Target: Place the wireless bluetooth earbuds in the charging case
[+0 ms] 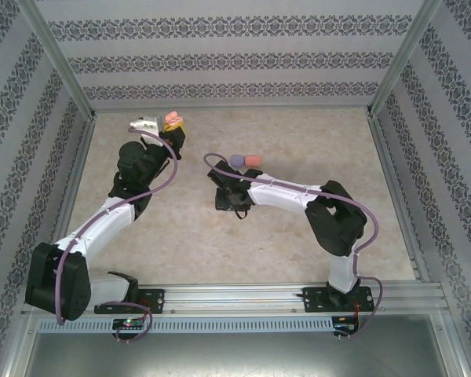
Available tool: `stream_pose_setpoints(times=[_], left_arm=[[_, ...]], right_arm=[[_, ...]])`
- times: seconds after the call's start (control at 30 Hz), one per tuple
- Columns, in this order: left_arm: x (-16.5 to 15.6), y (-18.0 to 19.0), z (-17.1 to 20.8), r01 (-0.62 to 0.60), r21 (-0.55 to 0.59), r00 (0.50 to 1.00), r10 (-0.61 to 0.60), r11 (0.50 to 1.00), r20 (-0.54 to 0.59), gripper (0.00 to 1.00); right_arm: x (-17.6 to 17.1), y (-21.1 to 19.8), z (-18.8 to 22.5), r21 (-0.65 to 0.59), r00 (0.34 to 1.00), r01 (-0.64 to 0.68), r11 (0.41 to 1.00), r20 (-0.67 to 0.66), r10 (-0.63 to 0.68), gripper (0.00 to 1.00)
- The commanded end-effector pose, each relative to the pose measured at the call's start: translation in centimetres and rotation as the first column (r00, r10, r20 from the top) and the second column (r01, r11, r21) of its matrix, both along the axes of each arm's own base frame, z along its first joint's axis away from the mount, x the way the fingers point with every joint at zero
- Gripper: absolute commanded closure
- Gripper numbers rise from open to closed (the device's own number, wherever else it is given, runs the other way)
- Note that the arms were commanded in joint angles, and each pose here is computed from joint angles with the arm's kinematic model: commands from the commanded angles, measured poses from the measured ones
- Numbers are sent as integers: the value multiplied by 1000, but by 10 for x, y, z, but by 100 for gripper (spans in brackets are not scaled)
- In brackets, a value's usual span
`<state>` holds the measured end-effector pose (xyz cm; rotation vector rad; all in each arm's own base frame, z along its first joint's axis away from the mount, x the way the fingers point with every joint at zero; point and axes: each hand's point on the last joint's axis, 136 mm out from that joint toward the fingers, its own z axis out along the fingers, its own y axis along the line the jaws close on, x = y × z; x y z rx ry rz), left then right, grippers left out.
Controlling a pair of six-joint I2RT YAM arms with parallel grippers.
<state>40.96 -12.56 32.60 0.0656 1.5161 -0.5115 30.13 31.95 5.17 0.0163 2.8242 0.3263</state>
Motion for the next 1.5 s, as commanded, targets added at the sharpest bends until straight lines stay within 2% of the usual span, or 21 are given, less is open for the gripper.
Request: stream_pose_setpoints(times=[0.0, 0.2, 0.57, 0.87, 1.47], left_arm=[[-9, 11, 23, -43, -41, 996, 46, 998, 82, 100], [-9, 13, 18, -58, -27, 996, 60, 998, 68, 100], [-18, -7, 20, 60, 40, 995, -63, 997, 81, 100], [-19, -9, 16, 76, 33, 994, -79, 997, 73, 100], [-18, -12, 10, 92, 27, 994, -94, 995, 52, 100]], right_arm=[[3, -2, -5, -53, 999, 43, 998, 7, -43, 55], [2, 5, -14, -82, 1000, 28, 996, -5, -29, 55], [1, 7, -29, -152, 1000, 5, 988, -19, -8, 57], [1, 10, -41, -173, 1000, -6, 985, -30, 1, 59], [-1, 15, -44, -184, 999, -20, 983, -31, 15, 72]])
